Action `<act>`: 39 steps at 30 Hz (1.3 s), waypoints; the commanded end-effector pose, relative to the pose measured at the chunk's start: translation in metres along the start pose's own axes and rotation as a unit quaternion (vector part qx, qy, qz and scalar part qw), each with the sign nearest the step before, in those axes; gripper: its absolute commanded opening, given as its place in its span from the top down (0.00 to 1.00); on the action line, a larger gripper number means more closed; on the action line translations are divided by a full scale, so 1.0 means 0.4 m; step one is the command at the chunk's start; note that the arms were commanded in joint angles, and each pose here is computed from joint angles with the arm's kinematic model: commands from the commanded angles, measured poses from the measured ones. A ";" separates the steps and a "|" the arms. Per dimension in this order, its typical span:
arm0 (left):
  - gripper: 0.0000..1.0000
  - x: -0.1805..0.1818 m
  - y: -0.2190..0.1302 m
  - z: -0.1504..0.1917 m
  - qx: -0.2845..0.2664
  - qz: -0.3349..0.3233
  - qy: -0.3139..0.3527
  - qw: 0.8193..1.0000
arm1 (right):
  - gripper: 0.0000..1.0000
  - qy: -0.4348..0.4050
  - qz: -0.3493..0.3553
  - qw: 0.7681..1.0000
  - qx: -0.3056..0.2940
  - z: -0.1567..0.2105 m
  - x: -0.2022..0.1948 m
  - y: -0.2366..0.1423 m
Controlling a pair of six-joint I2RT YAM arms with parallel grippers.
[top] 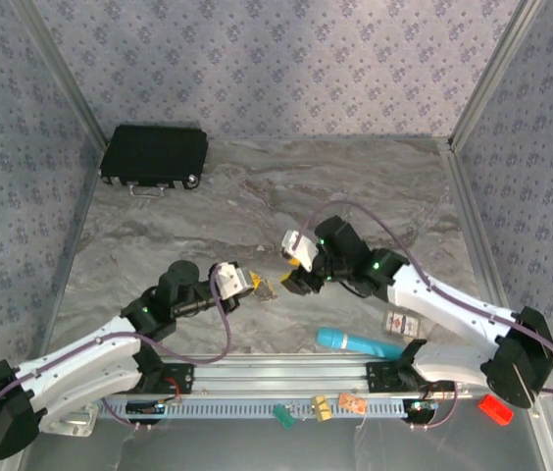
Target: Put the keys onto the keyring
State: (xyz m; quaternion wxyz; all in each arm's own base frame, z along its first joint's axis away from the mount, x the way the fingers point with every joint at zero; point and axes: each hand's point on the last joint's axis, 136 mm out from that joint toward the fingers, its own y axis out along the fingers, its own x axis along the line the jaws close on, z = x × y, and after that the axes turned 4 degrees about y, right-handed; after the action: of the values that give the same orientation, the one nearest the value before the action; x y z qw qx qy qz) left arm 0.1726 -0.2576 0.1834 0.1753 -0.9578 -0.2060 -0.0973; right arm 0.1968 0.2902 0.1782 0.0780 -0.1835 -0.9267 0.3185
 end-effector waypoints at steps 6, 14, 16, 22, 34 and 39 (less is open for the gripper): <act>1.00 -0.002 -0.016 -0.040 -0.043 0.006 -0.024 0.999 | 0.52 -0.136 0.010 0.988 -0.071 -0.038 0.037 0.022; 1.00 -0.005 -0.014 -0.043 -0.045 0.010 -0.018 0.999 | 0.53 -0.129 -0.048 0.988 -0.073 -0.043 0.092 0.054; 1.00 -0.005 -0.014 -0.042 -0.045 0.010 -0.017 0.999 | 0.53 -0.128 -0.058 0.987 -0.074 -0.044 0.100 0.056; 1.00 -0.007 -0.014 -0.043 -0.045 0.012 -0.013 0.999 | 0.59 -0.126 -0.060 0.988 -0.073 -0.046 0.101 0.059; 1.00 -0.013 -0.013 -0.038 -0.041 0.019 -0.005 0.999 | 0.71 -0.114 -0.068 0.987 -0.089 -0.062 0.099 0.045; 1.00 -0.016 -0.014 -0.037 -0.040 0.022 -0.001 0.999 | 0.76 -0.105 -0.067 0.988 -0.091 -0.061 0.092 0.035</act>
State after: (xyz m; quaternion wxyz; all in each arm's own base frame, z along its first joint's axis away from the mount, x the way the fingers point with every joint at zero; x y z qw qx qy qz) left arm 0.1646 -0.2584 0.1865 0.1567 -0.9655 -0.1904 -0.0838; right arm 0.1722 0.3263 0.1697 -0.0133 -0.0920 -0.9583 0.2703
